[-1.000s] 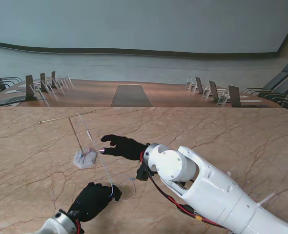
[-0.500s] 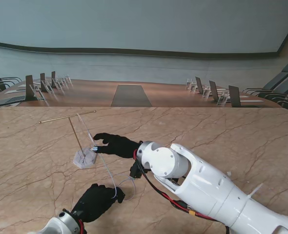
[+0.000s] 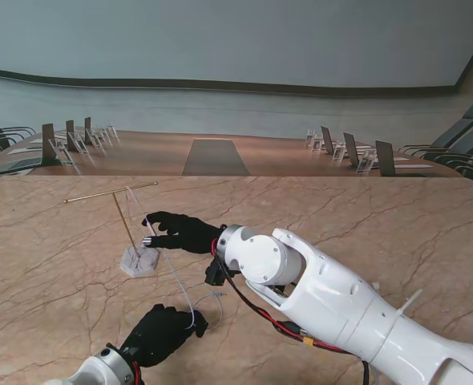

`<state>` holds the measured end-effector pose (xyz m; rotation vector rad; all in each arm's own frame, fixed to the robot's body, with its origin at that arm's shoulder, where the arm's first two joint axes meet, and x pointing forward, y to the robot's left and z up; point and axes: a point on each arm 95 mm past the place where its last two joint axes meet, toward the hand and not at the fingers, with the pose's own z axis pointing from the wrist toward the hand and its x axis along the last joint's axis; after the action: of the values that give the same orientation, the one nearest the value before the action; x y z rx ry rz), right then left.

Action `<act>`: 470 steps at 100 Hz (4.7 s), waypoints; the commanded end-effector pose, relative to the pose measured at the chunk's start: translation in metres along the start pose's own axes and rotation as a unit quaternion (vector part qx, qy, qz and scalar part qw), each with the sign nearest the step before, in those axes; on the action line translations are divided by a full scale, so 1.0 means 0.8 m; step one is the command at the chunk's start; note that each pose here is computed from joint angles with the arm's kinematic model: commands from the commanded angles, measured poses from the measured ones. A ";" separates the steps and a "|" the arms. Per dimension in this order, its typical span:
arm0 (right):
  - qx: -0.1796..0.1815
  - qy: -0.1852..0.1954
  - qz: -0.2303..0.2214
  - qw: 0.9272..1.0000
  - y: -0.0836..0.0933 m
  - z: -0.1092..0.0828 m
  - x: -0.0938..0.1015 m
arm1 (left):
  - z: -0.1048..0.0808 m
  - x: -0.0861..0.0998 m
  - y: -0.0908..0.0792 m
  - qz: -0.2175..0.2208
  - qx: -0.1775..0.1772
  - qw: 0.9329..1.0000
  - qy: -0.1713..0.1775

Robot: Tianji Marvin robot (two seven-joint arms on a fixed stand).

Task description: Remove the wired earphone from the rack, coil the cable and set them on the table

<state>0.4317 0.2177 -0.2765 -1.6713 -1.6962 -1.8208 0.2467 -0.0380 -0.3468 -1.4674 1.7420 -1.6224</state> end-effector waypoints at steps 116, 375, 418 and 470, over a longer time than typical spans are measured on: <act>-0.026 0.037 -0.007 0.999 0.003 0.002 0.004 | -0.005 -0.005 -0.003 0.005 0.006 1.000 -0.014; 0.055 -0.003 -0.031 0.998 -0.088 -0.085 -0.018 | 0.042 -0.095 -0.073 -0.181 0.188 0.964 -0.057; 0.068 0.017 -0.039 0.997 -0.091 -0.091 -0.004 | 0.066 -0.103 -0.081 -0.232 0.206 0.950 -0.029; 0.066 -0.001 -0.039 0.997 -0.091 -0.087 -0.018 | 0.051 -0.105 -0.089 -0.258 0.229 0.938 -0.006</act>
<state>0.3423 0.1816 -0.3104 -1.5619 -1.8653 -1.7056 0.3508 0.0245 -0.3258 -1.7526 0.9132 -2.0747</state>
